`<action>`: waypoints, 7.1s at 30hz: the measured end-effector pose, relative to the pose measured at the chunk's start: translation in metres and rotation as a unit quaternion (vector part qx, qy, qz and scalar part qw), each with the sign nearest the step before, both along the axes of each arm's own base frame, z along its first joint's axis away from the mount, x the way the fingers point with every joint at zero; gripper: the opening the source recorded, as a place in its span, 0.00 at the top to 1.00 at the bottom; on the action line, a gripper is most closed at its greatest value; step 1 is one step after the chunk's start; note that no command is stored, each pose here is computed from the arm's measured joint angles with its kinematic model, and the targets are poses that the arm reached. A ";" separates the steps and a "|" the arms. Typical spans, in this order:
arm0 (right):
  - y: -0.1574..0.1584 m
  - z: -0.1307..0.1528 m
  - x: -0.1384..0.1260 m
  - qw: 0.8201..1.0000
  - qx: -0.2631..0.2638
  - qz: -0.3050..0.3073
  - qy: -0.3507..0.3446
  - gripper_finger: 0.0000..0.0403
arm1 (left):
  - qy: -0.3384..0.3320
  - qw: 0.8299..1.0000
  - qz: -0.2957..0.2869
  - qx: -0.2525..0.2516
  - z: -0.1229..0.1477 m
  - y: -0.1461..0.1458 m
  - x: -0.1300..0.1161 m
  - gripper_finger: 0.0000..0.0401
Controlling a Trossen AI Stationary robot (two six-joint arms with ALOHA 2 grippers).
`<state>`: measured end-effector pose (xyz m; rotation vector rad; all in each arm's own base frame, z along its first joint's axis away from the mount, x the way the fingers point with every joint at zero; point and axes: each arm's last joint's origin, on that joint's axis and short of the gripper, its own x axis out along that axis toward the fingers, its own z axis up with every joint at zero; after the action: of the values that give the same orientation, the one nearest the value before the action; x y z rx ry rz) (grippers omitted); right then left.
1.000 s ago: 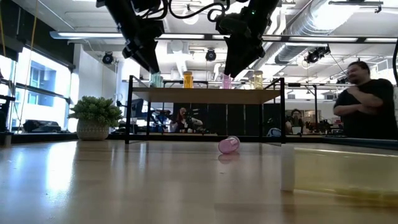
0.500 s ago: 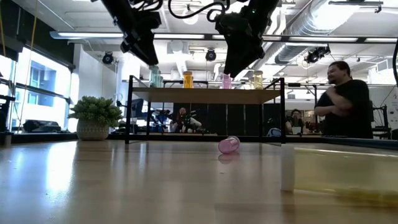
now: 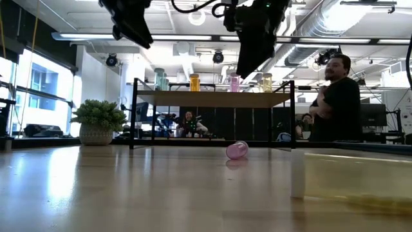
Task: Pick and place medicine bottles onto shelf by color
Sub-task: Put the orange pill bottle on the shelf aligned with the orange pill bottle
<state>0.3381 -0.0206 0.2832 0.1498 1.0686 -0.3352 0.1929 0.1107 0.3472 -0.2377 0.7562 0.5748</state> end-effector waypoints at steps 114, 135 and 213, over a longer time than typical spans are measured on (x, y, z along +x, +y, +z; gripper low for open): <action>0.161 -0.055 -0.048 0.998 0.064 0.008 0.021 0.57 | -0.018 0.947 0.054 -0.316 -0.057 -0.299 0.029 0.62; 0.161 -0.055 -0.047 0.998 0.062 0.000 0.015 0.57 | 0.080 0.951 0.157 -0.254 -0.126 -0.322 0.044 0.62; 0.159 -0.054 -0.044 0.996 0.082 0.006 0.016 0.57 | 0.193 0.945 0.158 -0.209 -0.213 -0.336 0.070 0.76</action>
<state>0.2941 0.1381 0.2292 0.2859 1.1281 -0.2399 0.2631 -0.2257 0.1345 -0.6624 1.2346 0.7735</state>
